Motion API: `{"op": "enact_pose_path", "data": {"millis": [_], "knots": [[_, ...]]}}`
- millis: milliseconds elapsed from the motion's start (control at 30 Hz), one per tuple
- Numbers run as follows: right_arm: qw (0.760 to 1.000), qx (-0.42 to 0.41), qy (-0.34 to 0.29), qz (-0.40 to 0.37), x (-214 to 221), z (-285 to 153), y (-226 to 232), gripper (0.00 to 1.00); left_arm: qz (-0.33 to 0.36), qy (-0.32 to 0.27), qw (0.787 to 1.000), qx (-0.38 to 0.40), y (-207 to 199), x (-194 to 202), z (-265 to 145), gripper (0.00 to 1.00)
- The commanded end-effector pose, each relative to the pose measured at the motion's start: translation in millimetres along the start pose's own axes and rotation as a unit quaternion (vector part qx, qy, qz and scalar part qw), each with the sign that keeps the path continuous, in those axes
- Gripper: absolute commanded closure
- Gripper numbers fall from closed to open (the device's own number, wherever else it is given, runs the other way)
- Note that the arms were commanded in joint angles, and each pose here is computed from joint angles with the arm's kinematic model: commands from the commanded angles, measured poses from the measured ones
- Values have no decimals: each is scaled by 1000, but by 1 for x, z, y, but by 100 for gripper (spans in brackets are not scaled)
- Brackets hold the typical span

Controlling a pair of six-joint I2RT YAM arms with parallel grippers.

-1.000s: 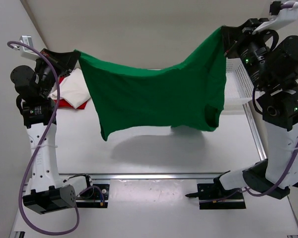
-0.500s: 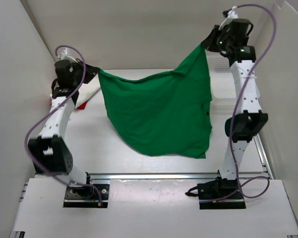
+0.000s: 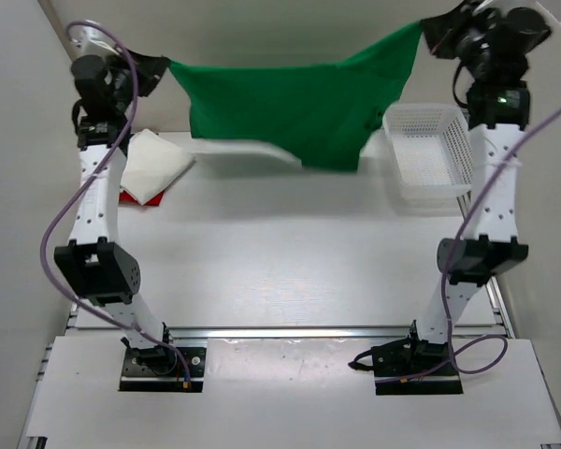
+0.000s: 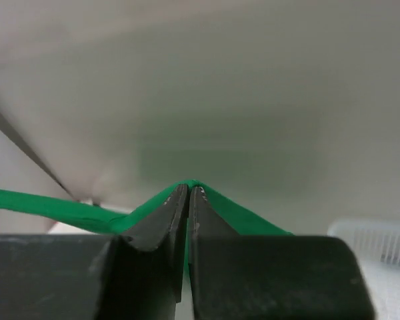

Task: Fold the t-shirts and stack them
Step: Flatten out the tshirt

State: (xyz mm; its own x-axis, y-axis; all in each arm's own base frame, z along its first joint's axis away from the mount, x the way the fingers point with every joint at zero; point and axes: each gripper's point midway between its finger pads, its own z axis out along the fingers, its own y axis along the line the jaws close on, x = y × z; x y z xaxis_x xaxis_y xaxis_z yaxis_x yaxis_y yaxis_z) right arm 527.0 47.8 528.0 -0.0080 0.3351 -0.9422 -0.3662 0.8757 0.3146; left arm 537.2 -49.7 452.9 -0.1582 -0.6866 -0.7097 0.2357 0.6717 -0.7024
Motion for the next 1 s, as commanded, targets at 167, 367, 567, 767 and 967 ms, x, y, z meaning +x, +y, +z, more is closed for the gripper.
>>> {"op": "enact_pose_path", "data": {"millis": [167,367,567,767,967], "knots": [[998,-29,-39,-50,-48,-51,52,100,8,-52,999,-3,2,-34,-51,100],[998,26,36,-52,50,-95,43,100,15,-24,998,-59,58,30,-84,100],[976,81,198,33,244,-174,-2,100,26,22,986,-164,136,138,-156,100],[926,110,352,85,363,-267,10,100,-23,81,966,-246,209,231,-233,100],[892,84,411,169,405,-338,47,100,-56,137,958,-245,219,275,-269,100]]}}
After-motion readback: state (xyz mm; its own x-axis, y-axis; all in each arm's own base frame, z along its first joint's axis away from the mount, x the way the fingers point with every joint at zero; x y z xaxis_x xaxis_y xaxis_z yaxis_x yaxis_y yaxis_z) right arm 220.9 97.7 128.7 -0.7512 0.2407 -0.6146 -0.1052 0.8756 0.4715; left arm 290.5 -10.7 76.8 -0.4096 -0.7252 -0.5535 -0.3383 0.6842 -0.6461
